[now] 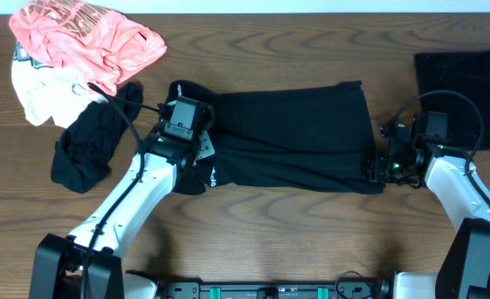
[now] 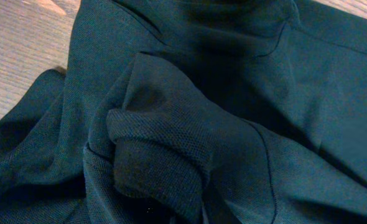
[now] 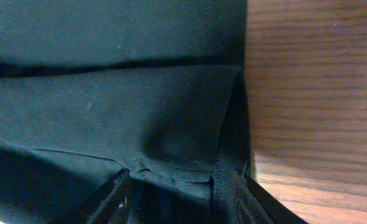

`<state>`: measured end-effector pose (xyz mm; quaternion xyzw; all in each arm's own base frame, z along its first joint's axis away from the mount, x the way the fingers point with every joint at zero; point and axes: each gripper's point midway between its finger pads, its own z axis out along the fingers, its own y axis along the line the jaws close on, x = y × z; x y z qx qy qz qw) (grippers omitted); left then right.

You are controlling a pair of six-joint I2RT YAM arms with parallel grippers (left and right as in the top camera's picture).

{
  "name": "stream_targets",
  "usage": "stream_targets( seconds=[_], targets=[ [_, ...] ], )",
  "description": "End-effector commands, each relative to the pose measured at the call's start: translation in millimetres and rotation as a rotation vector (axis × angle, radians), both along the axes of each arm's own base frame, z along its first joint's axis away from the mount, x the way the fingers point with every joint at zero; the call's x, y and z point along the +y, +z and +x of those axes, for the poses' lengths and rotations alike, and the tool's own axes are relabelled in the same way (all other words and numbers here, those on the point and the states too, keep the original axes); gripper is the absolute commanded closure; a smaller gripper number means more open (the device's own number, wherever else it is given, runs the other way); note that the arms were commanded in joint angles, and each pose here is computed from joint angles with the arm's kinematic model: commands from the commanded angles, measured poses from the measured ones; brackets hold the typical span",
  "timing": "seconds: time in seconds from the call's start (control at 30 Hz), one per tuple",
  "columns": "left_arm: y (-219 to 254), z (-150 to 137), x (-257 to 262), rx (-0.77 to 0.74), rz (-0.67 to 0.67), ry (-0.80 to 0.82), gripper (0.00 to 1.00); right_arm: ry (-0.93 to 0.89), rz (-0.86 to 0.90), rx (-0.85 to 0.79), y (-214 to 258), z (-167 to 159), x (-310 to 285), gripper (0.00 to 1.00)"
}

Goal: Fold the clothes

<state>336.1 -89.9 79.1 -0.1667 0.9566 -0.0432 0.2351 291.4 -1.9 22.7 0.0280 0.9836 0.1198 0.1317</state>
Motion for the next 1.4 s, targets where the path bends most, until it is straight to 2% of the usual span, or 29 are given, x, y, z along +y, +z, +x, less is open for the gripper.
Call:
stream_targets(
  seconds=[0.0,0.13,0.3,0.47,0.63,1.2,1.23,1.27,1.3,1.37],
  targets=[
    [6.5,6.7,5.1,-0.022,0.025,0.011,0.90,-0.025,-0.005,0.030,-8.6,-8.0,-2.9,0.52],
    [6.5,6.7,5.1,-0.022,0.025,0.011,0.90,-0.026,0.009,0.044,-15.5,-15.4,0.3,0.55],
    [6.1,5.9,5.4,-0.018,0.027,0.010,0.91,-0.016,0.051,0.029,-14.3,-13.5,7.5,0.63],
    [5.7,5.2,5.6,-0.015,0.028,0.010,0.90,-0.030,0.068,0.004,-12.0,-6.9,9.2,0.85],
    [5.7,5.2,5.6,-0.015,0.028,0.010,0.90,-0.036,0.083,-0.022,-8.7,0.0,10.7,0.99],
    [5.7,5.2,5.6,-0.015,0.028,0.011,0.90,-0.045,0.022,-0.146,25.7,43.3,-4.1,0.98],
    [5.7,5.2,5.6,-0.015,0.028,0.010,0.90,-0.049,0.012,-0.141,24.8,42.5,-5.8,0.91],
    [5.7,5.2,5.6,-0.015,0.028,0.010,0.90,-0.051,0.005,-0.137,24.1,41.7,-7.0,0.76],
    [5.7,5.2,5.6,-0.015,0.028,0.010,0.90,-0.054,-0.003,-0.133,23.5,41.0,-8.3,0.68],
    [5.7,5.2,5.6,-0.015,0.028,0.011,0.90,-0.059,-0.017,-0.123,21.8,39.1,-10.6,0.62]
  ],
)
